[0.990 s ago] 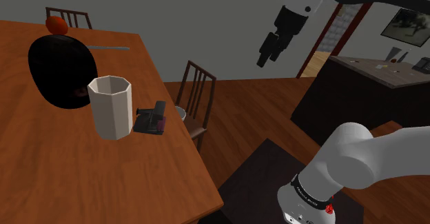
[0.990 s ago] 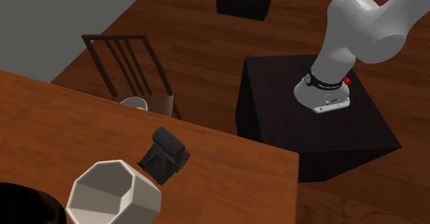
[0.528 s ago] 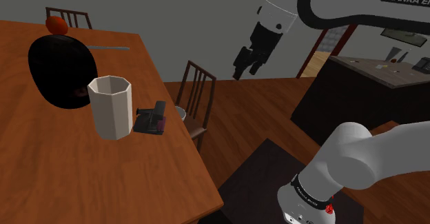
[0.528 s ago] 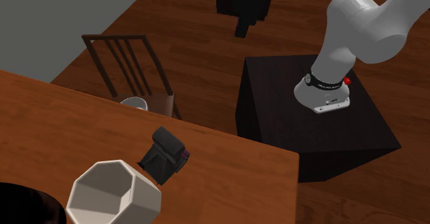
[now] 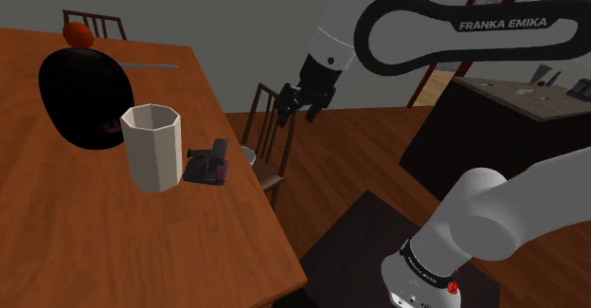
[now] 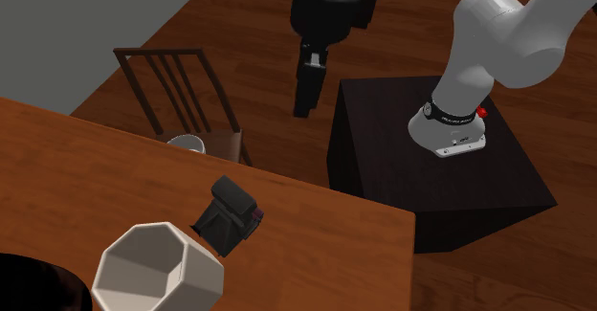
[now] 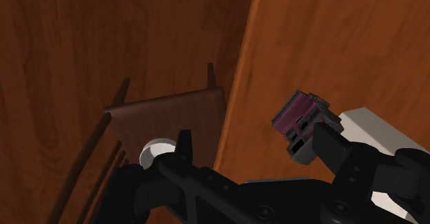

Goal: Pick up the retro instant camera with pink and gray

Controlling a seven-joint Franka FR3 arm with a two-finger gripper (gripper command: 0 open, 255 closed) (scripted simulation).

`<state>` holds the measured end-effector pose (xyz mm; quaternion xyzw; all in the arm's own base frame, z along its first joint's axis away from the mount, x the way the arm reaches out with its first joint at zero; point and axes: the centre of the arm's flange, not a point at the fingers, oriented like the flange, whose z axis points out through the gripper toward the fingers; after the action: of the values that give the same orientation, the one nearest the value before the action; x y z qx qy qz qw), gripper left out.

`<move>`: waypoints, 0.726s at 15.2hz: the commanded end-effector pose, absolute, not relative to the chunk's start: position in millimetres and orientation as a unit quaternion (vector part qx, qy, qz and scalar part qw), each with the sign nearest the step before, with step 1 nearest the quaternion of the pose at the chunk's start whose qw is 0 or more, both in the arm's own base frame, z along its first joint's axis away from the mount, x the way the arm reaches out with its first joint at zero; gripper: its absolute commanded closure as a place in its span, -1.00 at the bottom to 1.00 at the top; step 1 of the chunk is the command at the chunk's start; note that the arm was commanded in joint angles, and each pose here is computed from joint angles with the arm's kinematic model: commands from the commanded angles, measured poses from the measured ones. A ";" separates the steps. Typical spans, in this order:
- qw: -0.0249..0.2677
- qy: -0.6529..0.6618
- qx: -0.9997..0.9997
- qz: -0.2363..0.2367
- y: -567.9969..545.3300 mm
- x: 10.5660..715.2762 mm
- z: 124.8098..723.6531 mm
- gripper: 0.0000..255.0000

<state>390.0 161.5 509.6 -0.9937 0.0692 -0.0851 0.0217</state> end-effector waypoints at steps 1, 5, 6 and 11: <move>0.030 0.081 -0.992 -0.089 178.4 400.2 495.4 -1.00; 0.046 0.102 -0.989 -0.094 212.1 424.3 468.7 -1.00; 0.049 0.107 -0.988 -0.096 220.5 430.6 462.3 -1.00; 0.068 0.134 -0.983 -0.103 262.3 463.7 431.4 -1.00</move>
<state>455.7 254.0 437.8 -0.9847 0.1270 -0.1010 0.0633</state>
